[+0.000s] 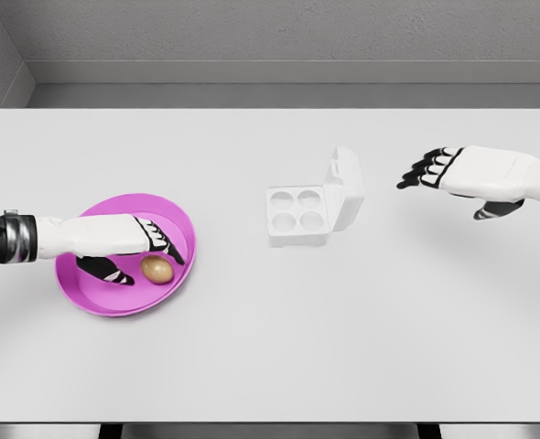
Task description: Pack egg into the box and close the box lid
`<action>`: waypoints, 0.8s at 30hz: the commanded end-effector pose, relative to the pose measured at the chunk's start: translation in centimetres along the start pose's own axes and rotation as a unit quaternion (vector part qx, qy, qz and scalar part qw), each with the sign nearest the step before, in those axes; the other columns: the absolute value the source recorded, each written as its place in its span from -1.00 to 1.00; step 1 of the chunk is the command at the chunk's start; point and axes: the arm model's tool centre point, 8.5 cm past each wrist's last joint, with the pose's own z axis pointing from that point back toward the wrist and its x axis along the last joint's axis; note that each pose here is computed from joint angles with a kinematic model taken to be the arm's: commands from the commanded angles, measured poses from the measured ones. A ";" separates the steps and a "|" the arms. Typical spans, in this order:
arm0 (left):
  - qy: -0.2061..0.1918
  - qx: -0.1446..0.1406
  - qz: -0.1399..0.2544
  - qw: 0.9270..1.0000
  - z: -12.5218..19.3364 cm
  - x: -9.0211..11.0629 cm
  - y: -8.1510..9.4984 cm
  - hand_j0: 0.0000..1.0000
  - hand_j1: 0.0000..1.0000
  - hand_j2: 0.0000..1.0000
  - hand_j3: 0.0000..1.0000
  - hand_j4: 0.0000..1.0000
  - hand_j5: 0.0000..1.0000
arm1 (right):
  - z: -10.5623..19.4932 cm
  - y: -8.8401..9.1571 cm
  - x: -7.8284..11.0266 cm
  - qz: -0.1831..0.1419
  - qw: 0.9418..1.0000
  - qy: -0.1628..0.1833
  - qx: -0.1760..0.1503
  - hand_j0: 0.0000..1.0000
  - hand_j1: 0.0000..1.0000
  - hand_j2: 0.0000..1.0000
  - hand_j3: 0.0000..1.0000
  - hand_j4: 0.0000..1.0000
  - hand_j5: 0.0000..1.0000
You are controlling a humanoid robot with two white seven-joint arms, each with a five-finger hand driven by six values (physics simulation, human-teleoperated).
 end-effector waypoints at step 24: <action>-0.004 -0.003 -0.003 1.000 -0.6 0.2 -0.3 0.33 0.33 0.33 0.33 0.33 0.33 | -0.3 -0.1 0.2 -0.001 1.000 -0.004 -0.003 1.00 1.00 1.00 1.00 1.00 1.00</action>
